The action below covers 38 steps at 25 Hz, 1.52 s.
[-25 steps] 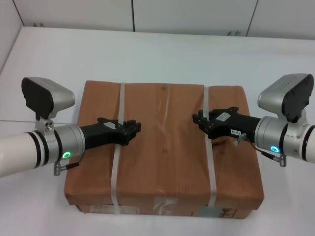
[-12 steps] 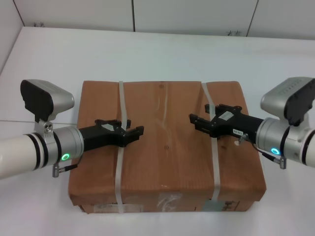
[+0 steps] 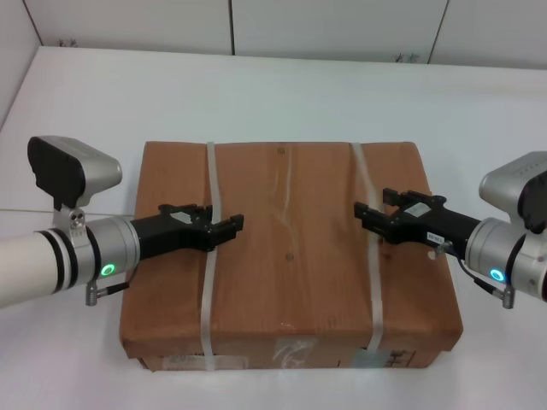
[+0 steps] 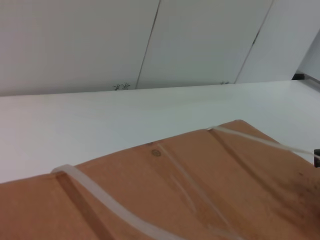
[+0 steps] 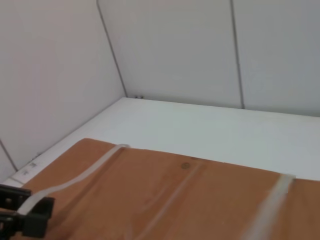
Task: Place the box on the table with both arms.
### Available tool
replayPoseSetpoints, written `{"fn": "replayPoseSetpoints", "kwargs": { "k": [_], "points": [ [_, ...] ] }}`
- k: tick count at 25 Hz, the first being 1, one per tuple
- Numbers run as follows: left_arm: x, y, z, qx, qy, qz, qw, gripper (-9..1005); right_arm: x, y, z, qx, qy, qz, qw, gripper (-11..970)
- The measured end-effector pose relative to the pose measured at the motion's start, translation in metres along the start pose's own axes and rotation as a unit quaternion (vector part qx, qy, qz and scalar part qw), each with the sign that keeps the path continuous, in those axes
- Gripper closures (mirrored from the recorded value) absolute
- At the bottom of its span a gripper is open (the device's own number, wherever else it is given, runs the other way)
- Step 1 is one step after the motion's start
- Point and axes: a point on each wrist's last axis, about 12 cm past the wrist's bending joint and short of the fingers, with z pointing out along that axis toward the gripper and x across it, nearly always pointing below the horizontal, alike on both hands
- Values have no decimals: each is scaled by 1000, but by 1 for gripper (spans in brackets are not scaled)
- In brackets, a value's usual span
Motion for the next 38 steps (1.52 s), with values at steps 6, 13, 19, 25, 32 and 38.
{"fn": "replayPoseSetpoints", "kwargs": {
  "k": [6, 13, 19, 25, 32, 38],
  "points": [
    [-1, 0, 0, 0, -2, 7, 1000, 414, 2, -7, -5, 17, -6, 9, 1000, 310],
    [-6, 1, -4, -1, -26, 11, 1000, 376, 4, -17, -22, 27, -50, 25, 998, 283],
    [-13, 6, -12, -15, -55, 28, 998, 374, 6, -24, -31, 40, -71, 30, 996, 283],
    [-12, 11, -13, -32, -49, 42, 997, 372, 6, -25, -33, 39, -74, 21, 996, 283],
    [-17, -5, -16, 31, -83, 63, 994, 371, 8, -13, -44, -4, -113, -38, 993, 283],
    [-35, -25, -39, 177, -140, 80, 971, 370, -6, -7, -74, -128, -146, -115, 974, 283]
  ]
}}
